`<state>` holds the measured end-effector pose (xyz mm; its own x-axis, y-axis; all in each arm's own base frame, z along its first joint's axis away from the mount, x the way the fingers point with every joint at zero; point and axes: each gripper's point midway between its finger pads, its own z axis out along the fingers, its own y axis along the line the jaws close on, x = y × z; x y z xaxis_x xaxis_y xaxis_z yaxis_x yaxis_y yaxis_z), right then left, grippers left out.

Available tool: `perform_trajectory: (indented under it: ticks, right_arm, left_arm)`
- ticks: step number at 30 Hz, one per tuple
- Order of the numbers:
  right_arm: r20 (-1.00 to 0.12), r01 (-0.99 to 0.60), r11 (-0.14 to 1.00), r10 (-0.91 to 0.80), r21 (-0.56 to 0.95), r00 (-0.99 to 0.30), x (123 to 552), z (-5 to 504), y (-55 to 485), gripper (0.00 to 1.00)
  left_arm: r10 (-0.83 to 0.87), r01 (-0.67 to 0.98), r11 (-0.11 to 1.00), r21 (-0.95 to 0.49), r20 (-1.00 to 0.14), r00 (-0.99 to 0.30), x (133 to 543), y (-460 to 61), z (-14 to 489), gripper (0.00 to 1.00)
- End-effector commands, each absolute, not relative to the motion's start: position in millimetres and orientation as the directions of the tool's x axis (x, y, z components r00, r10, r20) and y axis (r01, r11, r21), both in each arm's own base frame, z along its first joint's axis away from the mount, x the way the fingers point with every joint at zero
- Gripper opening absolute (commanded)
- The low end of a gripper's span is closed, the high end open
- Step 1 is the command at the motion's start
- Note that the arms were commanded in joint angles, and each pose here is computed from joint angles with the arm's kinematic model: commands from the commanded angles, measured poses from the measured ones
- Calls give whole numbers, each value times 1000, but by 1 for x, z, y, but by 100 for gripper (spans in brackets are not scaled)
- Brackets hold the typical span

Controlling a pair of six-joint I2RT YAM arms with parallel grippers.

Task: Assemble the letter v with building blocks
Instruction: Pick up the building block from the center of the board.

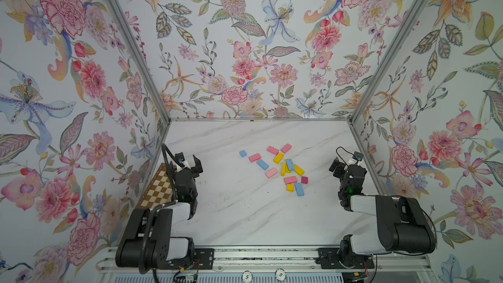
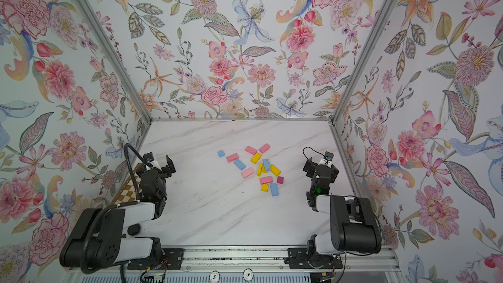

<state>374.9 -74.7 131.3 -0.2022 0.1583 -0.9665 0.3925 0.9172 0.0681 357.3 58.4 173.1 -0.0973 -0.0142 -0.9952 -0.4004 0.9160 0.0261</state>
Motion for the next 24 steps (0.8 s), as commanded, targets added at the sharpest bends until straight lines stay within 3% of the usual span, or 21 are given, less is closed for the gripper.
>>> perform_trajectory:
  ticks: [1, 2, 4, 9, 13, 18, 24]
  right_arm:
    - [-960, 555, 811, 269, 186, -71, 359, 165, -102, 99]
    - [-941, 578, 771, 338, 268, -15, 353, 169, -108, 99]
    - [-906, 486, 799, 421, 355, -30, 359, 178, -99, 99]
    - [-871, 494, 811, 453, 314, -190, 377, 179, -86, 99]
    - [-876, 430, 887, 333, 166, -349, 401, 179, -43, 99]
    - [-779, 276, 960, 202, 38, -594, 420, 153, 28, 99]
    - [-704, 87, 994, 108, 65, -702, 427, 121, 118, 99]
  left_arm:
    - [-74, -519, 855, 19, -985, -158, 345, 77, 193, 99]
    - [-95, -523, 852, -1, -983, -154, 344, 77, 201, 99]
    - [-149, -491, 870, -48, -974, -169, 344, 69, 216, 99]
    - [-326, -384, 900, -207, -904, -278, 359, 36, 227, 99]
    - [-324, -258, 939, -229, -843, -429, 388, -15, 215, 99]
    - [-264, -130, 964, -231, -808, -527, 419, -88, 205, 99]
    - [-266, -104, 958, -268, -688, -675, 442, -132, 168, 99]
